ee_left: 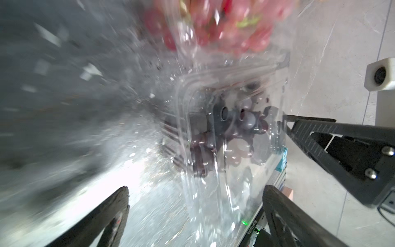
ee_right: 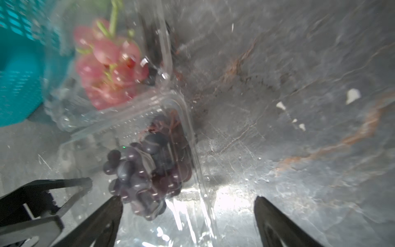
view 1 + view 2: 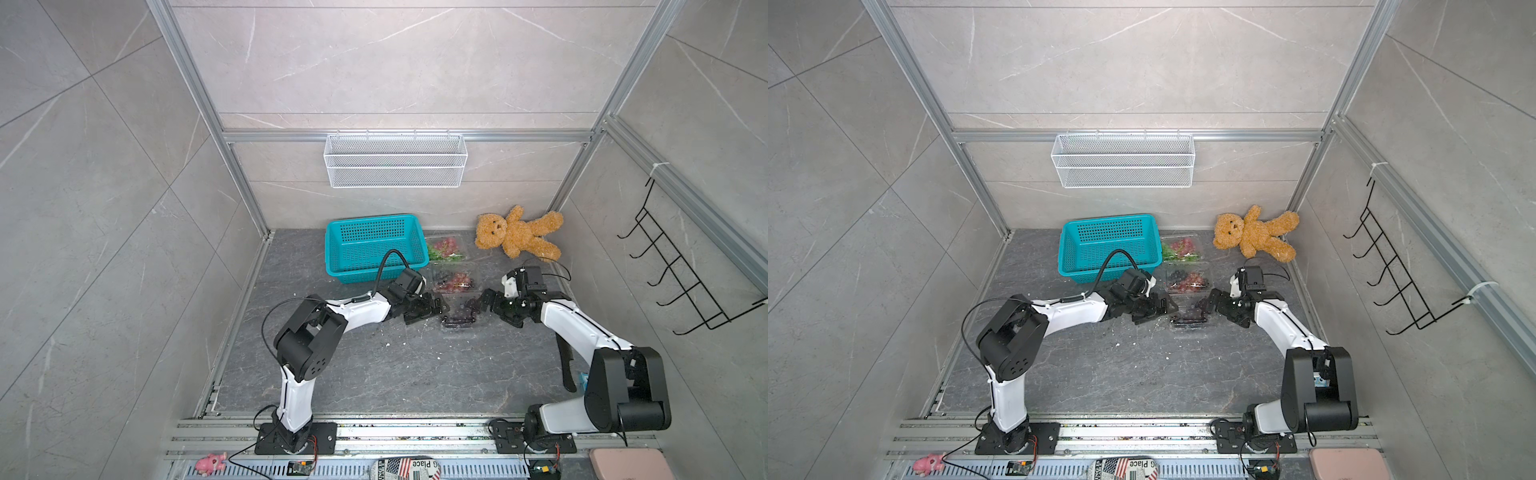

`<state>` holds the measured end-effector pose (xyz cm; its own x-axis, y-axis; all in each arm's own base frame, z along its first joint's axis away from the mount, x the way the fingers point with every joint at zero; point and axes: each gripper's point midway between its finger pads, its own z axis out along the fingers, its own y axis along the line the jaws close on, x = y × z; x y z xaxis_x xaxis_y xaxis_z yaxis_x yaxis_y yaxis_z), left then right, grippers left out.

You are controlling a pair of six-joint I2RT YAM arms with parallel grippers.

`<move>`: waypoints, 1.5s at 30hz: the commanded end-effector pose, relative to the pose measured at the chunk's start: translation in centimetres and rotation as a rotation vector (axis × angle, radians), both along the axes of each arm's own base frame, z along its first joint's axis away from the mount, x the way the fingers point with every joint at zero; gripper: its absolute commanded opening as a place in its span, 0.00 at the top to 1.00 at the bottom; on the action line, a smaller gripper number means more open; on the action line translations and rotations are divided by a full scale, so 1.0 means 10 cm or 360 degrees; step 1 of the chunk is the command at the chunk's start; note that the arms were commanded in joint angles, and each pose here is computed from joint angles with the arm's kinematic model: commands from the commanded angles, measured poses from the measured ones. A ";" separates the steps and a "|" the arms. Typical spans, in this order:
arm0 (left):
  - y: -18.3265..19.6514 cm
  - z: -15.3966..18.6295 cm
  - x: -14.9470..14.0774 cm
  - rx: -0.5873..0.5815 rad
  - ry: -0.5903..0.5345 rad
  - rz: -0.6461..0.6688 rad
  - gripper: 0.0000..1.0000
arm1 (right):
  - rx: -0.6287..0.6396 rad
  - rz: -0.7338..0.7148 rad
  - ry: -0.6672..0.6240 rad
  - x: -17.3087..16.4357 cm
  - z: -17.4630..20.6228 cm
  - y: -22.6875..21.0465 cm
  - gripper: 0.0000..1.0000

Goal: Pack grapes into containers
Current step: Move the packing box to the center of the board, then reset both arms

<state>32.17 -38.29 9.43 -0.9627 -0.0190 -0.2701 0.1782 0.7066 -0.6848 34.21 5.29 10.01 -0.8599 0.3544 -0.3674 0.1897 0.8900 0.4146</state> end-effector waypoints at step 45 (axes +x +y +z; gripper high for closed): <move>4.47 0.18 0.43 0.1236 -0.1277 0.1371 0.00 | -0.1175 -0.0392 -0.1263 0.20 0.23 -0.58 0.01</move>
<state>34.94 6.95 8.27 -0.4351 -0.1719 -0.8838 -0.3979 0.9173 0.0174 36.17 -0.16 10.27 -0.3171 -0.0317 -0.9479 0.2861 0.9497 -0.1275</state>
